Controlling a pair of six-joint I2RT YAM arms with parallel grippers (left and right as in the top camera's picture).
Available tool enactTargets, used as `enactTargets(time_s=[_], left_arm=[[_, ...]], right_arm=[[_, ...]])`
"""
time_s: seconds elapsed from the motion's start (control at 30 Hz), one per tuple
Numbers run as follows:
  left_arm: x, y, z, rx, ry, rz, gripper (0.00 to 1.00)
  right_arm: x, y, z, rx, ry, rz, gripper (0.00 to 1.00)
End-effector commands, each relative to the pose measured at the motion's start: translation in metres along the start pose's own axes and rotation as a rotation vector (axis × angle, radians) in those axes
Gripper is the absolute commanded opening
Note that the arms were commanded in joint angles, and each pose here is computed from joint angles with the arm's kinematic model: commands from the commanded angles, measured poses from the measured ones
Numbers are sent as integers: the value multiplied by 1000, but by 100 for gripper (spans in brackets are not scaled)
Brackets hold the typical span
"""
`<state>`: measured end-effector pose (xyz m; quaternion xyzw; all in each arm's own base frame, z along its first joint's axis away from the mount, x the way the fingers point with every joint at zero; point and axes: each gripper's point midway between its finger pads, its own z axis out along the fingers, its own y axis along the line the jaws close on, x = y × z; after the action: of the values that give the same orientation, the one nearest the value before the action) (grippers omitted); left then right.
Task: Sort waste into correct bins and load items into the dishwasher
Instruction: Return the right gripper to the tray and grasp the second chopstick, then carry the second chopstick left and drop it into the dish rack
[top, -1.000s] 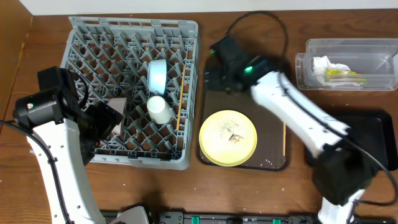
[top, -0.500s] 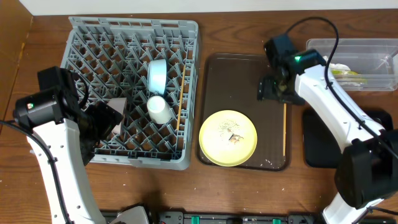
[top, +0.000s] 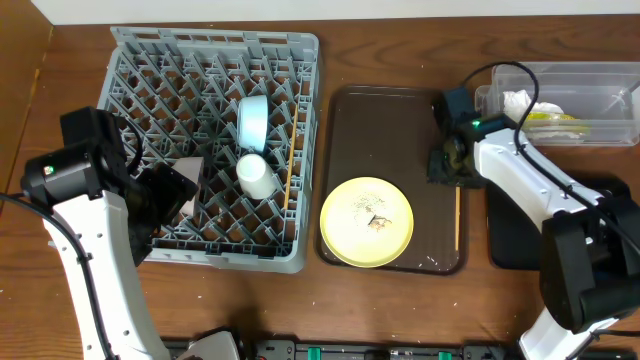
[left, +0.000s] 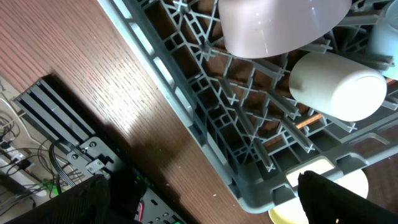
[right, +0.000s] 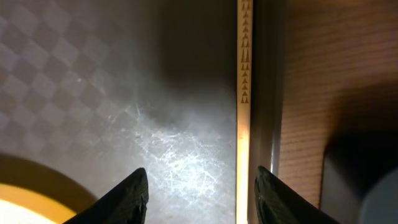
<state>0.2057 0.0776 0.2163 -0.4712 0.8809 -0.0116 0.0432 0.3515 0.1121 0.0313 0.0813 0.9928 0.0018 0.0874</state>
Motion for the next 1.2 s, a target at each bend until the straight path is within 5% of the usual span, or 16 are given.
enactTargets(time_s=[0.0,0.8,0.9,0.97,1.17], left_arm=[[-1,4,-1,-16,-7,6,98],[-1,4,-1,-16,-7,6,98],[-1,4,-1,-16,-7,6,98],[-1,4,-1,-16,-6,6,98],[-1,4,-1,-16,-7,6,98]], right_arm=[[5,-8,10,22,7,-1,54],[27,-13,58,53,104,-7,48],[28,-8,58,28,113,-6,30],[29,-1,57,-8,124,-3,1],[8,32,39,-155,104,1,1]])
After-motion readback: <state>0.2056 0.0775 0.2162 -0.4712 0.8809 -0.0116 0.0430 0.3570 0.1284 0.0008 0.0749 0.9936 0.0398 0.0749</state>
